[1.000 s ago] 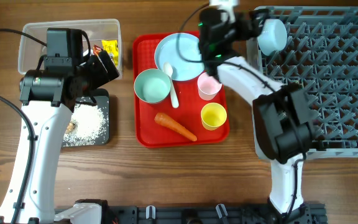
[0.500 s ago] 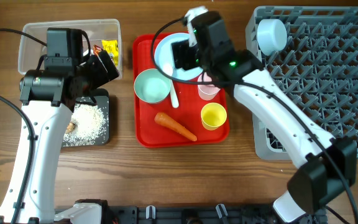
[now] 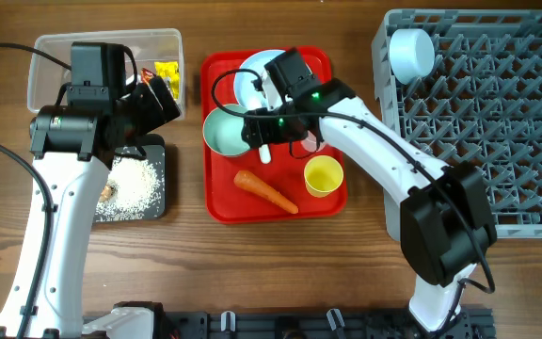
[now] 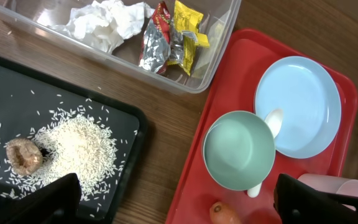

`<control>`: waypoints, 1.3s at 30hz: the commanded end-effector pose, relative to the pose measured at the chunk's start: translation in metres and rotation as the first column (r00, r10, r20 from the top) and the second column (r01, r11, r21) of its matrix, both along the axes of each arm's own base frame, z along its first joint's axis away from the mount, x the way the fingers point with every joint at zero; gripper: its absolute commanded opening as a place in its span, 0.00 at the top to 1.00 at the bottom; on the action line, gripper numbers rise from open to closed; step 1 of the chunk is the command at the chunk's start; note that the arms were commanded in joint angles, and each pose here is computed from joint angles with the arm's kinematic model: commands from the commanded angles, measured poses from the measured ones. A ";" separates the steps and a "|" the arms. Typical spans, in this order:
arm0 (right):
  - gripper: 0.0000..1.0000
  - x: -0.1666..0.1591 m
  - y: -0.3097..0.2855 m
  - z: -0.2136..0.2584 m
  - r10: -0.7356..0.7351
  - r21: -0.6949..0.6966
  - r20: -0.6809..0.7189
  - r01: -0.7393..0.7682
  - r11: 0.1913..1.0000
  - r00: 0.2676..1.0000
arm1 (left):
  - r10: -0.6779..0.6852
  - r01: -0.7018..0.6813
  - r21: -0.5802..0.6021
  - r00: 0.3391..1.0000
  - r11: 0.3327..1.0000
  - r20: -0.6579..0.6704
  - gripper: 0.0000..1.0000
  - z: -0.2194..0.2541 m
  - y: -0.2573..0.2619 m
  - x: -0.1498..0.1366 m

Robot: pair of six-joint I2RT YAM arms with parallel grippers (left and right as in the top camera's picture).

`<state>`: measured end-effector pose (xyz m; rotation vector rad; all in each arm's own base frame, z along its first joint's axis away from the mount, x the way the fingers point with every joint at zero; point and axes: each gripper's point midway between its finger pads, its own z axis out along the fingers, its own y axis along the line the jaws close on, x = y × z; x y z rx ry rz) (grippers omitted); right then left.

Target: Sort waste into correct bins and load items into the dishwasher rack

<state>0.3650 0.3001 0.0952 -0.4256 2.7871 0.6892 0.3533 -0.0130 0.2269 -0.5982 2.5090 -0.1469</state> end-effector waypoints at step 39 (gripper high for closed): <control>0.10 -0.051 -0.345 0.223 -0.577 -0.058 0.460 0.671 0.739 0.675 | 0.102 -0.131 -0.002 0.779 0.991 -0.619 0.39 -0.204 -0.210 -0.092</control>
